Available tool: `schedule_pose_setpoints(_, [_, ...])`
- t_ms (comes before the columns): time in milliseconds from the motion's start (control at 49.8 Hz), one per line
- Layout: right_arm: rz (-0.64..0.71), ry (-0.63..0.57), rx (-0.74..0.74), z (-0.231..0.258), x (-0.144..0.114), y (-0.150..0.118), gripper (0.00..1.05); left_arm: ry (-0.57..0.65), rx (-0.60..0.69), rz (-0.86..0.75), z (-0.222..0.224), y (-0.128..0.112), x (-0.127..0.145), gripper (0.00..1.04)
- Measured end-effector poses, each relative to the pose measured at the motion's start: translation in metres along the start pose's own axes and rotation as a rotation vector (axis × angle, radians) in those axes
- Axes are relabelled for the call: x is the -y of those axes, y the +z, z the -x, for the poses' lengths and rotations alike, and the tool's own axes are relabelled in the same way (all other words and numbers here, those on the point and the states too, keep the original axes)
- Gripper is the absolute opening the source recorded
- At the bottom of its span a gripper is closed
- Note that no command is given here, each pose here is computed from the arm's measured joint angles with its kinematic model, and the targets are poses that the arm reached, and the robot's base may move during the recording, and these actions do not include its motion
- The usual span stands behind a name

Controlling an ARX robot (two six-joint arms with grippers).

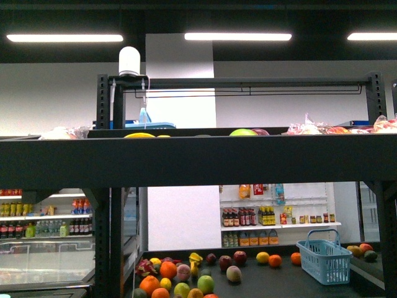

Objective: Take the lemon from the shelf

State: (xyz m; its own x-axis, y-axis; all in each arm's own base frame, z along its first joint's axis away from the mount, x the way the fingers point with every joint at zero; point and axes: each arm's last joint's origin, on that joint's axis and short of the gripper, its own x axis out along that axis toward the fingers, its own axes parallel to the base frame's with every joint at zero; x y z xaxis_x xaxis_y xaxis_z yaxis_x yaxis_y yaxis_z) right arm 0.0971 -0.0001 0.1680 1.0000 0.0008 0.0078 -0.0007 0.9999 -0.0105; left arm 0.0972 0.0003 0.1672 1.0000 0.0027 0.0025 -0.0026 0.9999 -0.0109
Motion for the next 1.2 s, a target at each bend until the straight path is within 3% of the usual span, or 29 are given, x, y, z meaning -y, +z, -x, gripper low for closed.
schedule_pose_setpoints(100, [0.0,0.0,0.0,0.0,0.0,0.0,0.97,0.0,0.0,-0.001,0.0,0.0,0.0,0.98])
schedule_pose_setpoints(1205, [0.0,0.0,0.0,0.0,0.0,0.0,0.97,0.0,0.0,-0.002,0.0,0.0,0.0,0.97])
